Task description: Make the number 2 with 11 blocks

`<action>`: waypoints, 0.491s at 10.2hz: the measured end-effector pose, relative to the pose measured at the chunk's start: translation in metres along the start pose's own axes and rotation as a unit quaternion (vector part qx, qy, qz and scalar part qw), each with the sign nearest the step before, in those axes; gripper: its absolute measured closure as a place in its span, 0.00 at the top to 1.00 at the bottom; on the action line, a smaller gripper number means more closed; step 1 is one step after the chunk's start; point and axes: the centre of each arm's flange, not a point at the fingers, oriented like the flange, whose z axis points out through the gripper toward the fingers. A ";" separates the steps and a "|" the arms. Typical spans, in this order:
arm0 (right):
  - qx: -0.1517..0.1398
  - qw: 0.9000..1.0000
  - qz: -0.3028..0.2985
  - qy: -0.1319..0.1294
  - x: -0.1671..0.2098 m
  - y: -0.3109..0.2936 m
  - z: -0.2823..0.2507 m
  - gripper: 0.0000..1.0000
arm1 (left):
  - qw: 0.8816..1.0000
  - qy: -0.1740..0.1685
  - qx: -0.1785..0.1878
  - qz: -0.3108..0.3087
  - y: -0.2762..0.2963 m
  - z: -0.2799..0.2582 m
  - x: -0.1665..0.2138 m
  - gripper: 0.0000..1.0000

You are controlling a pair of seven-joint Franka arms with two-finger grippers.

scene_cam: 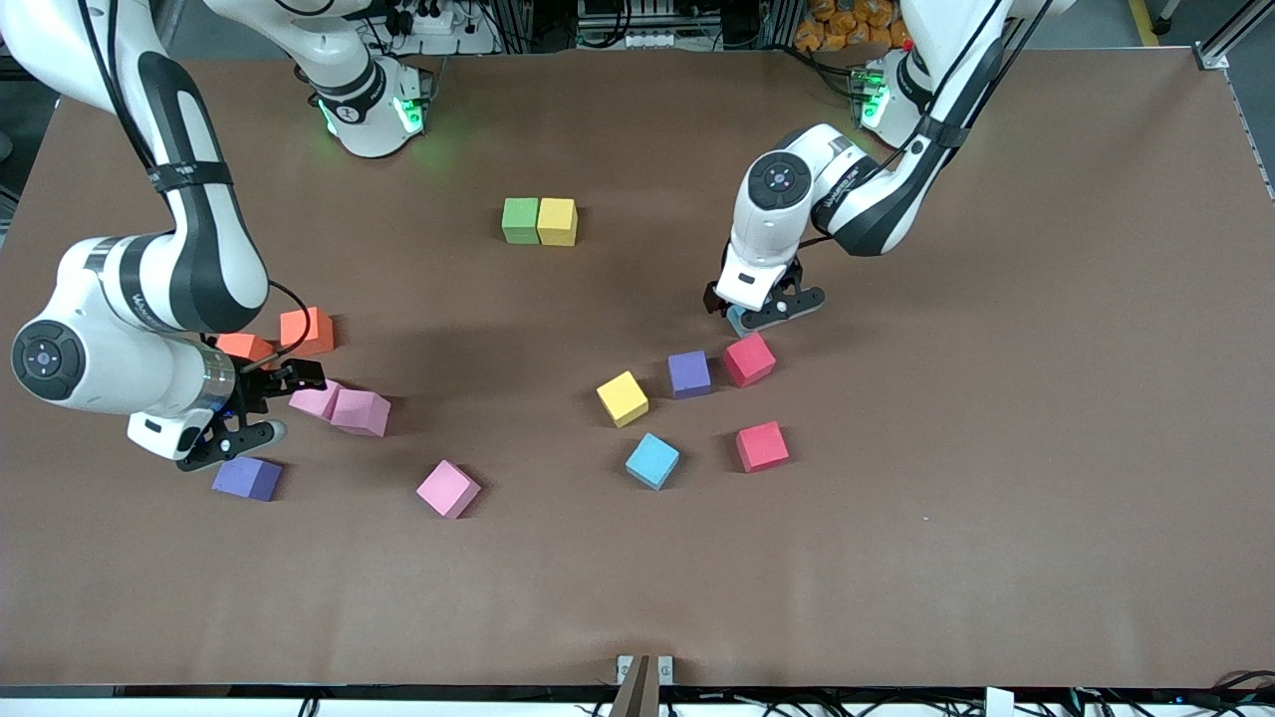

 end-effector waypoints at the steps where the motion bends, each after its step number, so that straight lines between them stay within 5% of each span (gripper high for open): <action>1: 0.000 1.000 0.000 0.000 0.000 0.000 0.000 1.00 | 1.000 0.001 -0.011 -0.004 -0.012 0.011 -0.003 1.00; 5: 0.000 1.000 0.000 0.000 0.000 0.000 0.000 1.00 | 1.000 0.000 -0.014 -0.010 -0.020 0.016 -0.001 1.00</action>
